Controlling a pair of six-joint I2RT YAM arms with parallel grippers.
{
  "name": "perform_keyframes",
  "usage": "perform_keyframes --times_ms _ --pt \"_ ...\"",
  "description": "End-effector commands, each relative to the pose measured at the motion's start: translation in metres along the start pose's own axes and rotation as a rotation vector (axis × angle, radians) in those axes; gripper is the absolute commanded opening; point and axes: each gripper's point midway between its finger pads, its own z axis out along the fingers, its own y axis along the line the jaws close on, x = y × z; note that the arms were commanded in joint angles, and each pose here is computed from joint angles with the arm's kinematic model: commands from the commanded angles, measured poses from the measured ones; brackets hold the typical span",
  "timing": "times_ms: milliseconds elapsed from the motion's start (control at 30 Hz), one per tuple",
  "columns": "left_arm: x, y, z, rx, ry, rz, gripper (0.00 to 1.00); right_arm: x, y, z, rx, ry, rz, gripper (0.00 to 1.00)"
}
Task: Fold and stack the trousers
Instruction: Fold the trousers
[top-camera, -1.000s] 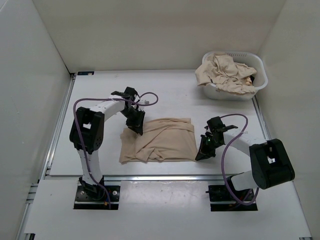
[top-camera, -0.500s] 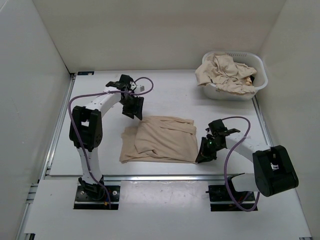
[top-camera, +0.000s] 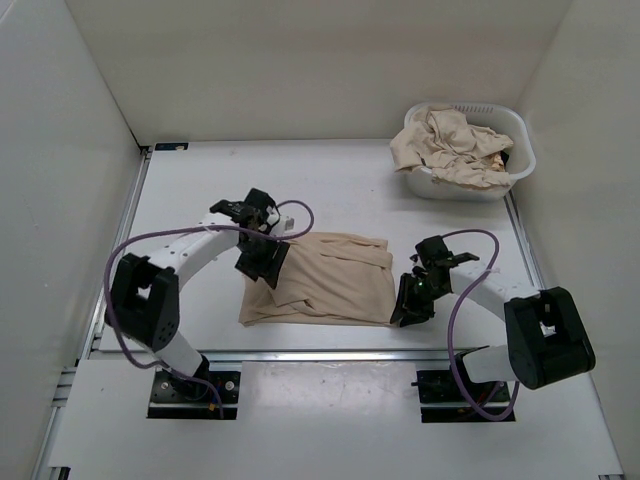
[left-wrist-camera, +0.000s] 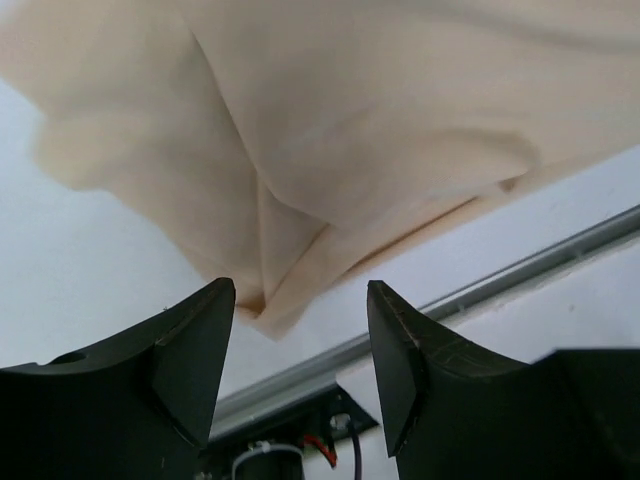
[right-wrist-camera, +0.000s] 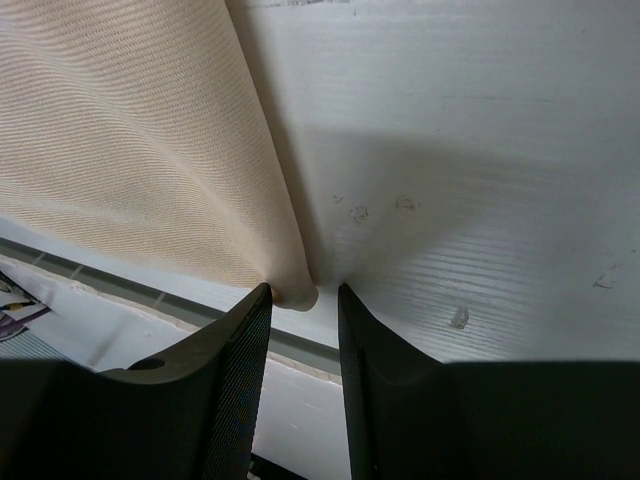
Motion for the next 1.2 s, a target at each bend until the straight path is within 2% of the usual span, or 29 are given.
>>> perform_keyframes --times_ms 0,33,233,467,667,800,833,933,1100,1167 --pt "0.035 -0.005 0.027 0.069 0.16 -0.042 0.67 -0.009 0.001 -0.002 0.017 -0.018 -0.004 0.38" --pt "0.038 -0.008 0.031 0.091 0.181 -0.049 0.67 -0.009 0.001 -0.002 0.017 -0.018 -0.004 0.38" --pt "0.009 -0.017 0.035 0.151 0.117 -0.039 0.7 -0.01 0.002 -0.003 0.017 -0.018 -0.004 0.38" --pt "0.026 -0.034 0.044 0.181 0.159 0.001 0.71 -0.005 -0.001 -0.001 0.017 -0.018 0.015 0.38" --pt "0.021 -0.04 0.055 0.113 0.154 0.082 0.7 -0.005 -0.003 0.0 0.029 -0.015 0.027 0.38" --pt "0.011 -0.034 0.065 0.041 0.135 0.115 0.57 -0.006 -0.004 0.0 0.037 -0.02 0.027 0.38" --pt "0.012 -0.029 0.068 0.017 0.144 0.115 0.39 -0.006 -0.004 0.0 0.037 -0.02 0.027 0.38" --pt "0.015 -0.025 0.069 -0.003 0.152 0.115 0.14 -0.004 -0.009 0.002 0.058 -0.022 0.041 0.38" --pt "0.024 -0.028 0.063 0.019 0.151 0.114 0.14 -0.007 -0.008 0.002 0.053 -0.031 0.047 0.27" --pt "0.03 -0.035 0.058 0.057 0.142 0.113 0.14 -0.007 -0.008 0.002 0.053 -0.031 0.047 0.26"
